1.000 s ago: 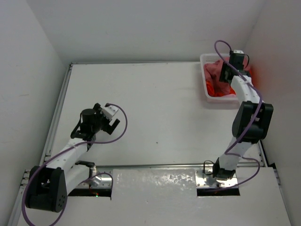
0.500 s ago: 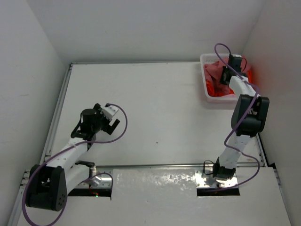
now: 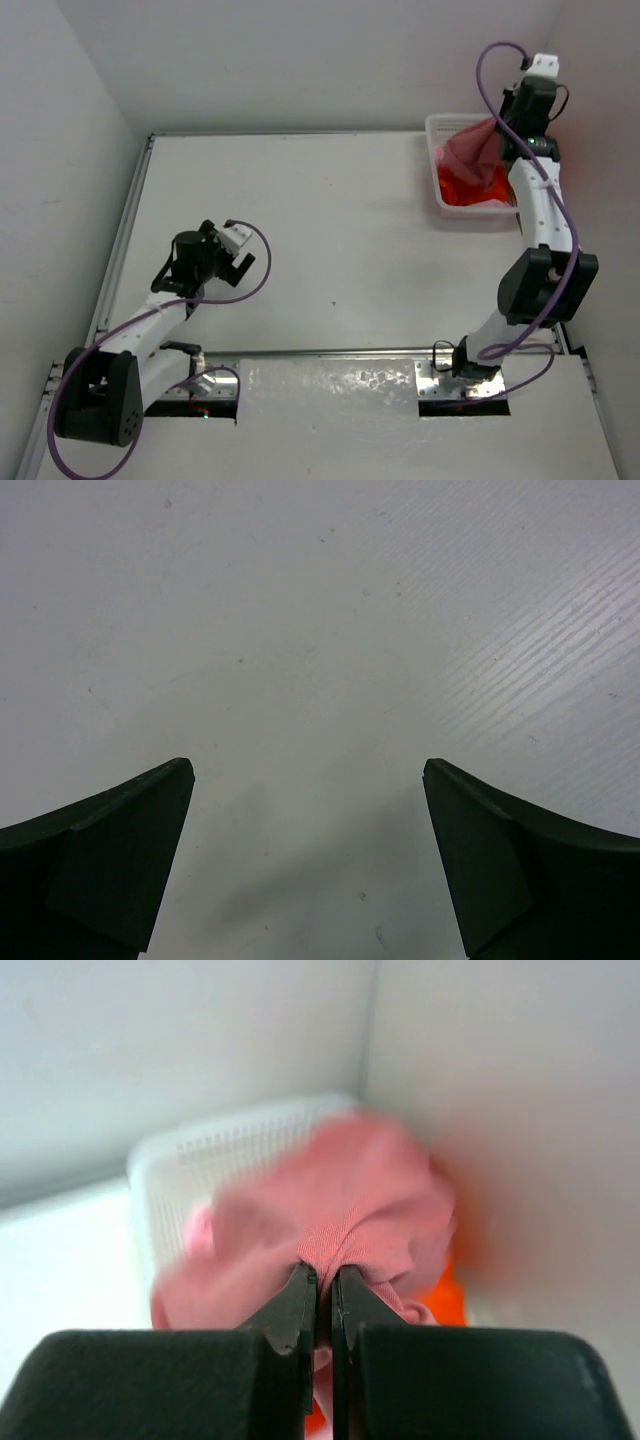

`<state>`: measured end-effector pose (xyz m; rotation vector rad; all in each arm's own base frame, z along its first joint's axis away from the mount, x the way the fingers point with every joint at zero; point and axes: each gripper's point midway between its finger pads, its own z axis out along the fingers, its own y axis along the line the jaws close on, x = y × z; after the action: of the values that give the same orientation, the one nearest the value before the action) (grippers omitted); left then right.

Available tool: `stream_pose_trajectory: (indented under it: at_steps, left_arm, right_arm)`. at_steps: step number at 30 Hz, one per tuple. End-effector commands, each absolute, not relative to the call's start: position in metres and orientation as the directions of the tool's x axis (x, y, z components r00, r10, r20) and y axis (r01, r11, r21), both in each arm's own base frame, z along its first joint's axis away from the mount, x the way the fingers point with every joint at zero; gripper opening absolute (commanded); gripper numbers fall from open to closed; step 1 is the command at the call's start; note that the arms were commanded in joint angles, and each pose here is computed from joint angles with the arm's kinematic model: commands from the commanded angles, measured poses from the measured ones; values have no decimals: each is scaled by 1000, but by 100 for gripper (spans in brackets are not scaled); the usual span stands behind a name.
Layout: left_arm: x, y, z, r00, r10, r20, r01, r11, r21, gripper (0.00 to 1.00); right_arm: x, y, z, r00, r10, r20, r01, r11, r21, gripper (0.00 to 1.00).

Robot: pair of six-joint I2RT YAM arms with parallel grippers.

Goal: Fold and stack the t-shirts
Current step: Grab crumpled tshirt from bin with the right arm, then move the tshirt to the center of the board

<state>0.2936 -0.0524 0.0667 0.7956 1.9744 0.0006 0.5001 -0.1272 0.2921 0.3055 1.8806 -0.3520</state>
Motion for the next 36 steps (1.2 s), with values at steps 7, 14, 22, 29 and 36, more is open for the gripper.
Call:
stream_pose_trajectory:
  at_steps: [7,14,22,29,36]
  left_arm:
    - [303,-58,93,-232,517,-824,514,784,347,100]
    - [302,-57,98,-225,508,-831,498,793,350,100]
    - [303,-51,101,-247,466,-850,441,835,330,100]
    - [310,-38,119,-252,372,-893,306,906,291,100]
    - [334,-16,181,-187,319,-929,157,943,292,100]
  right_arm:
    - [494,-135,540,193,-153,-969,445,894,-52,0]
    - [483,-111,594,345,-144,-927,356,934,-13,0]
    - [405,17,703,612,-222,-759,156,975,-160,0]
    - [304,81,760,797,27,-604,-152,976,-156,0]
    - [365,117,681,586,228,-778,-376,927,-12,0]
